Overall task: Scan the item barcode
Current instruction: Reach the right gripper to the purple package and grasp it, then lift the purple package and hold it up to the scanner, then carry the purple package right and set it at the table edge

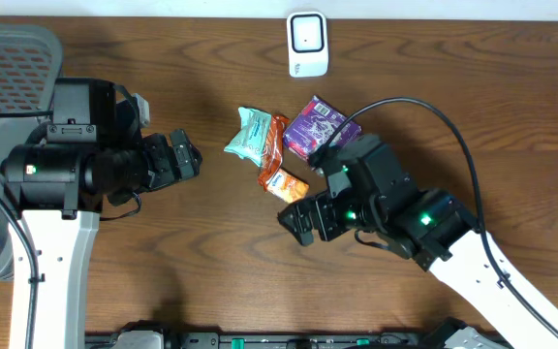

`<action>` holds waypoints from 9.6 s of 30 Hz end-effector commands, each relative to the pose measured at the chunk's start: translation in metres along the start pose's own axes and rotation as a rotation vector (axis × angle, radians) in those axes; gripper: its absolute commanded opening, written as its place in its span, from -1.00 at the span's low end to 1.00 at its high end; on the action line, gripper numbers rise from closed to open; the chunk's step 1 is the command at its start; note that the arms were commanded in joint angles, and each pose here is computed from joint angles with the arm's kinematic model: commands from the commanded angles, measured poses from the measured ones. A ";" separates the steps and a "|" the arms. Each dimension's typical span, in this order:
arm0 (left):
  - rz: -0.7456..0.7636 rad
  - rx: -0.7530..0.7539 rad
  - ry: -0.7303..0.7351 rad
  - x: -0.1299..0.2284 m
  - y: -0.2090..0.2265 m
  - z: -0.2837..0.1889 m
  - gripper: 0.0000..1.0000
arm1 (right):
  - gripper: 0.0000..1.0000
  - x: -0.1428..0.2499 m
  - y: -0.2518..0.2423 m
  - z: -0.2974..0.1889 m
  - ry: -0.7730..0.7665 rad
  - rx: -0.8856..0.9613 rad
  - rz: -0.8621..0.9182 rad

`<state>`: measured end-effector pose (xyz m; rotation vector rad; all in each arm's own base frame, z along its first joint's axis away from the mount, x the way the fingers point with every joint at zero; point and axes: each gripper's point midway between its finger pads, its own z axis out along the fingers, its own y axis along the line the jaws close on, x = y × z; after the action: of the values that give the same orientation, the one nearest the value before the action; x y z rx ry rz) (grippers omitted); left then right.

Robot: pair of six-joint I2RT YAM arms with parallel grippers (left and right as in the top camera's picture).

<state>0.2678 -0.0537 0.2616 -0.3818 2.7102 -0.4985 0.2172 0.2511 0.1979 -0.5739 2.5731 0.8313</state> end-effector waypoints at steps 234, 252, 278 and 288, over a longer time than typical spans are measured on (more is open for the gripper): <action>0.000 -0.002 -0.010 -0.002 0.000 -0.003 0.95 | -0.98 -0.335 -0.259 -0.034 -0.729 0.268 0.527; 0.000 -0.002 -0.010 -0.002 0.000 -0.003 0.96 | -0.98 -0.136 -0.456 -0.211 -0.559 0.975 1.099; 0.000 -0.002 -0.010 -0.002 0.000 -0.003 0.96 | 0.83 -0.195 -0.330 -0.175 -0.463 0.123 0.663; 0.000 -0.002 -0.010 -0.002 0.000 -0.003 0.96 | 0.75 -0.133 -0.185 -0.059 0.099 0.051 0.403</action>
<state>0.2679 -0.0537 0.2615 -0.3819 2.7102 -0.4980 0.4230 0.0839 0.2293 0.1560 2.7739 0.9442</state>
